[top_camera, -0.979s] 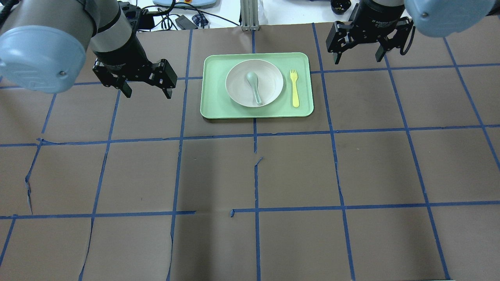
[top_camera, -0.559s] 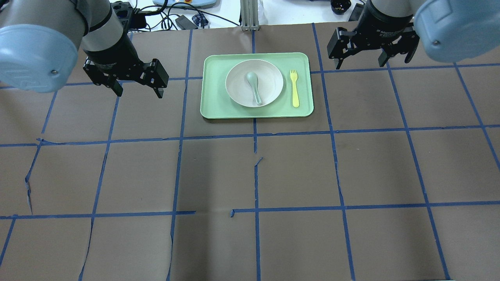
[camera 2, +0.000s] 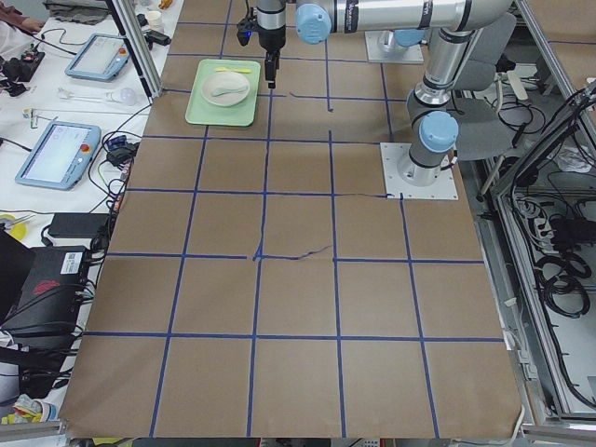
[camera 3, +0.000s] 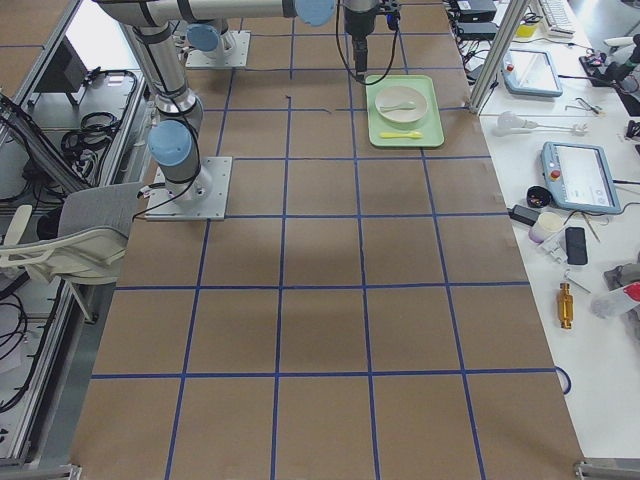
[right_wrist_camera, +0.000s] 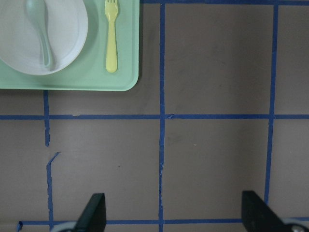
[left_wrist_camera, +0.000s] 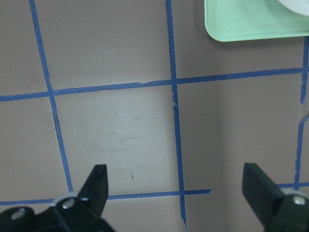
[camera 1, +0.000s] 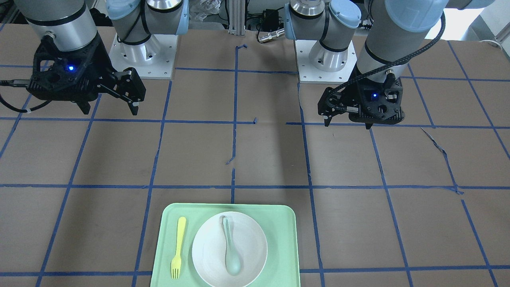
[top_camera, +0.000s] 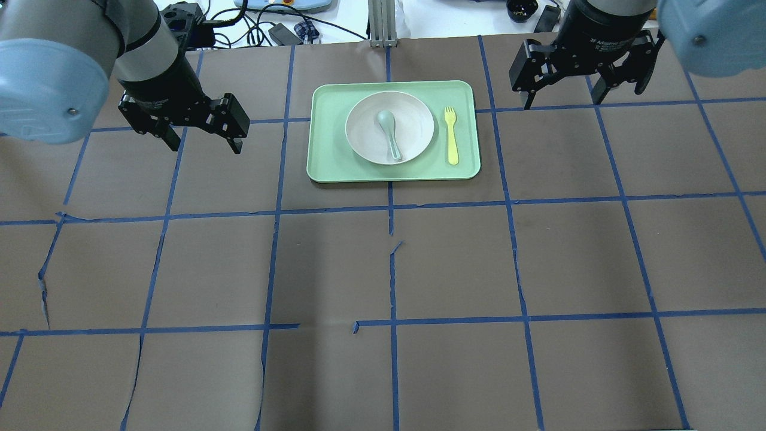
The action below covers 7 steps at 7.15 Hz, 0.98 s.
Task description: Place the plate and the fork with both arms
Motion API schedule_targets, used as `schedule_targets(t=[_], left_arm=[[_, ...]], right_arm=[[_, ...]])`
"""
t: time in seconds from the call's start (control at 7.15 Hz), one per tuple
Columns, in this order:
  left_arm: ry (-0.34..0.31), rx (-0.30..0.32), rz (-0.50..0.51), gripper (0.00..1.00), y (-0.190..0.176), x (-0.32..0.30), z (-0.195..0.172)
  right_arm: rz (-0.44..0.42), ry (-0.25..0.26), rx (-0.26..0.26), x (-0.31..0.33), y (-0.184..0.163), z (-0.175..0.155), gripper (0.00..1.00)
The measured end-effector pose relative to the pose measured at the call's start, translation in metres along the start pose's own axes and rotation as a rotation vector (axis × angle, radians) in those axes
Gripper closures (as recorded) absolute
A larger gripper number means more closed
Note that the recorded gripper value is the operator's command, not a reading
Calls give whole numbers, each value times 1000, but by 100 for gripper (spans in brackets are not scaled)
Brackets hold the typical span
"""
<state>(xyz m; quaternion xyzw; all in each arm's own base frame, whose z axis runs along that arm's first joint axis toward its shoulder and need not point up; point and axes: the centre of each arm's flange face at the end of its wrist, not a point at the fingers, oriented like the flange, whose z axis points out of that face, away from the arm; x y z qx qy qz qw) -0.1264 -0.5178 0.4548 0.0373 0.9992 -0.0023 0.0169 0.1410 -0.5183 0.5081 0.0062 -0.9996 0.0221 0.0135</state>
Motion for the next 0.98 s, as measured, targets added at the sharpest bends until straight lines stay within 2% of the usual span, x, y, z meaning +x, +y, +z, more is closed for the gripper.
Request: schedule_targets(t=[0.28, 0.98], left_arm=[[1, -4, 2, 0, 1, 1, 4], [3, -6, 6, 0, 3, 3, 8]], right_arm=[[6, 1, -21, 0, -1, 1, 0], [7, 1, -16, 0, -3, 4, 0]])
